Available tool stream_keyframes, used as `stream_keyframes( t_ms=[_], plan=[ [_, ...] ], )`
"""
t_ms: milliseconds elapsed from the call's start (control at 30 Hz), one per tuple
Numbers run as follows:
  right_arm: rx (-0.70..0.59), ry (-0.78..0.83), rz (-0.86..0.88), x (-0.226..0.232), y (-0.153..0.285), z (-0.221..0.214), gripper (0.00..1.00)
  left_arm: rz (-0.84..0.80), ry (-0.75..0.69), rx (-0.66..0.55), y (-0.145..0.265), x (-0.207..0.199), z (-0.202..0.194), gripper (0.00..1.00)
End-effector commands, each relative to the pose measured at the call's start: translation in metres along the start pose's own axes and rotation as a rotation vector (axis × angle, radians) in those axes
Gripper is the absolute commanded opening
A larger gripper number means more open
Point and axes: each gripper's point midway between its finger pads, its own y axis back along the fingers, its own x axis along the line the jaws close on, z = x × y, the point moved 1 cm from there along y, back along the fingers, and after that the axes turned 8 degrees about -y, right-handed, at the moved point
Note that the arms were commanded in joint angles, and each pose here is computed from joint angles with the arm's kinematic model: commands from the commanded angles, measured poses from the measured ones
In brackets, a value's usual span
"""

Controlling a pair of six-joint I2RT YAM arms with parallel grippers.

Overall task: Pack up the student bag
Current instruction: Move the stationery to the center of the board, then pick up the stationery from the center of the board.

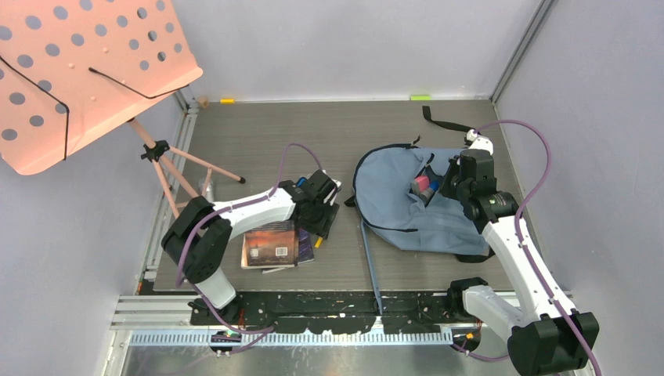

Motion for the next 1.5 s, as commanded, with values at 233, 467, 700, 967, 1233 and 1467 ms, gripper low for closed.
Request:
stream_keyframes(
  t_ms=[233, 467, 700, 967, 1233, 1467],
  plan=[
    [-0.093, -0.022, 0.049, 0.012, 0.006, 0.025, 0.01, 0.099, 0.004, -0.009, -0.015, 0.009, 0.022, 0.44],
    [-0.093, -0.021, 0.049, 0.012, 0.007, 0.024, 0.01, 0.208, -0.036, 0.006, -0.023, 0.01, 0.009, 0.4],
    [-0.098, -0.023, 0.044, 0.011, 0.007, 0.025, 0.01, 0.229, -0.013, -0.014, -0.029, 0.01, -0.003, 0.19],
    [-0.099, -0.024, 0.041, 0.011, 0.007, 0.025, 0.0, 0.186, 0.016, -0.092, -0.017, 0.002, 0.009, 0.03],
    [-0.108, -0.027, 0.033, 0.009, 0.008, 0.027, 0.0, -0.068, 0.145, -0.347, 0.045, -0.046, 0.06, 0.0],
    [-0.102, -0.026, 0.034, 0.009, 0.007, 0.026, 0.01, -0.295, 0.11, -0.48, 0.096, -0.108, 0.107, 0.0]
  ],
)
